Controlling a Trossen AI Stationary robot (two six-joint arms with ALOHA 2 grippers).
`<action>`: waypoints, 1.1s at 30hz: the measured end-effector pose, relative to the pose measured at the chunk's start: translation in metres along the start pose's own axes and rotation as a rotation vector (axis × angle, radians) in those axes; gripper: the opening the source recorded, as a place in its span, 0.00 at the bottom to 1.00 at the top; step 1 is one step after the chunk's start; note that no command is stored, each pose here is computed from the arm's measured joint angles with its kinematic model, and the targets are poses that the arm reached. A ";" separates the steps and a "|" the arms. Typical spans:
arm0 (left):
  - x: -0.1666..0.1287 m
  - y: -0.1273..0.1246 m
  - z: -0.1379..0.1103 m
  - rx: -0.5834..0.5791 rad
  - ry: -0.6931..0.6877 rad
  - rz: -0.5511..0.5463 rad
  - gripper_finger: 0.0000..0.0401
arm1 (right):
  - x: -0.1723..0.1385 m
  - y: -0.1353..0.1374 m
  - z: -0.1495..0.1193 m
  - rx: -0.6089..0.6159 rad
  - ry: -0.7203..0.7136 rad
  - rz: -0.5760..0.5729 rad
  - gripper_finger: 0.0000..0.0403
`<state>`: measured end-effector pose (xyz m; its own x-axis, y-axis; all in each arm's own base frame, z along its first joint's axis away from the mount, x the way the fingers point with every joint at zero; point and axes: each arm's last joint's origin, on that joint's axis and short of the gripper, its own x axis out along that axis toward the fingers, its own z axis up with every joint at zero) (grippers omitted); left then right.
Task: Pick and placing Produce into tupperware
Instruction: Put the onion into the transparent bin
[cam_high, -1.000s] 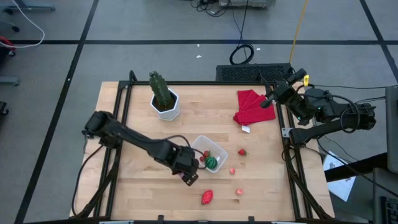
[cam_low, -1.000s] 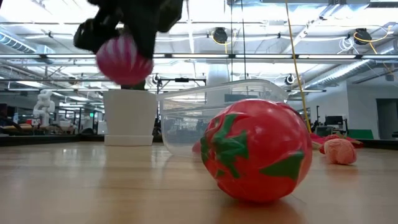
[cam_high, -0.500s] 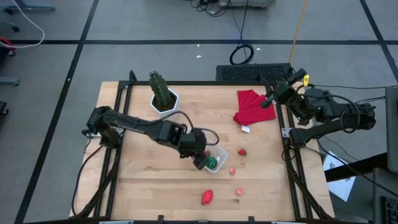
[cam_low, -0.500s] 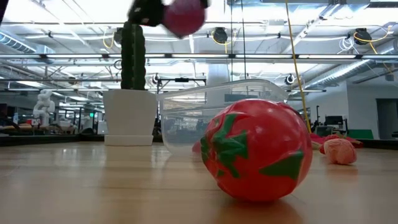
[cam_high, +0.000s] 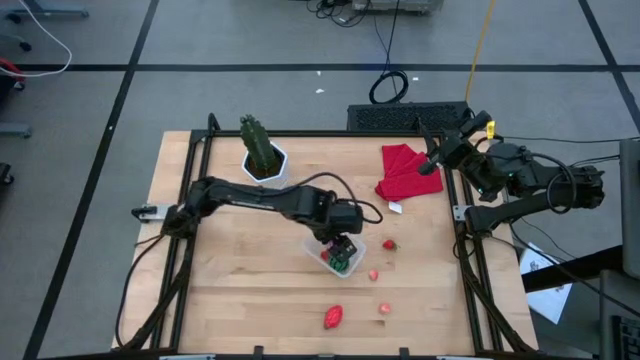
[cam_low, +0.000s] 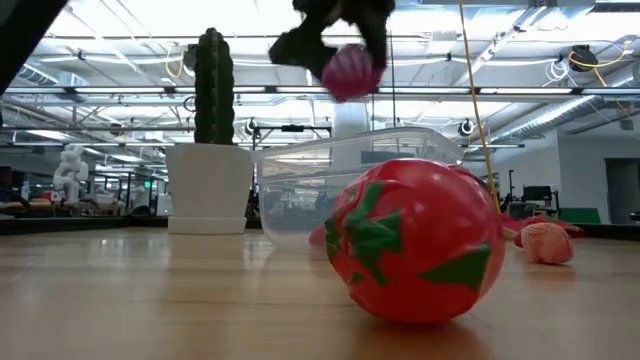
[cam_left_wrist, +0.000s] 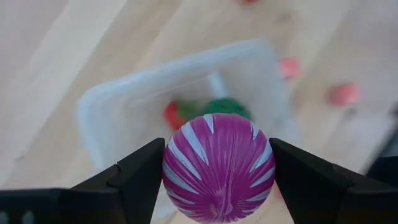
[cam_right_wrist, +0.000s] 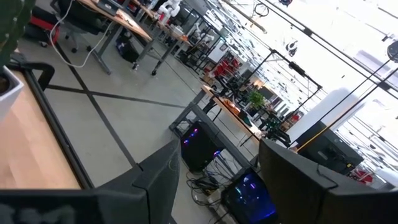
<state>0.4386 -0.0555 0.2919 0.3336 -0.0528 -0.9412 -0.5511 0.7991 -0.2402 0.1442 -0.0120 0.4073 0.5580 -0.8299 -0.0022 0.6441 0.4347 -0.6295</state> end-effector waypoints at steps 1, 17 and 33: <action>0.004 0.002 0.001 -0.004 0.019 0.023 0.69 | 0.000 0.000 0.000 -0.001 0.001 0.000 0.52; 0.053 -0.001 -0.001 -0.033 0.101 0.089 0.69 | 0.000 0.000 -0.002 -0.024 0.010 0.008 0.52; 0.070 0.000 -0.008 -0.050 0.066 0.202 0.69 | -0.001 0.001 -0.004 -0.045 0.021 0.016 0.52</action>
<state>0.4558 -0.0634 0.2244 0.1623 0.0652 -0.9846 -0.6397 0.7666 -0.0547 0.1425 -0.0123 0.4031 0.5565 -0.8304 -0.0279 0.6109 0.4318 -0.6636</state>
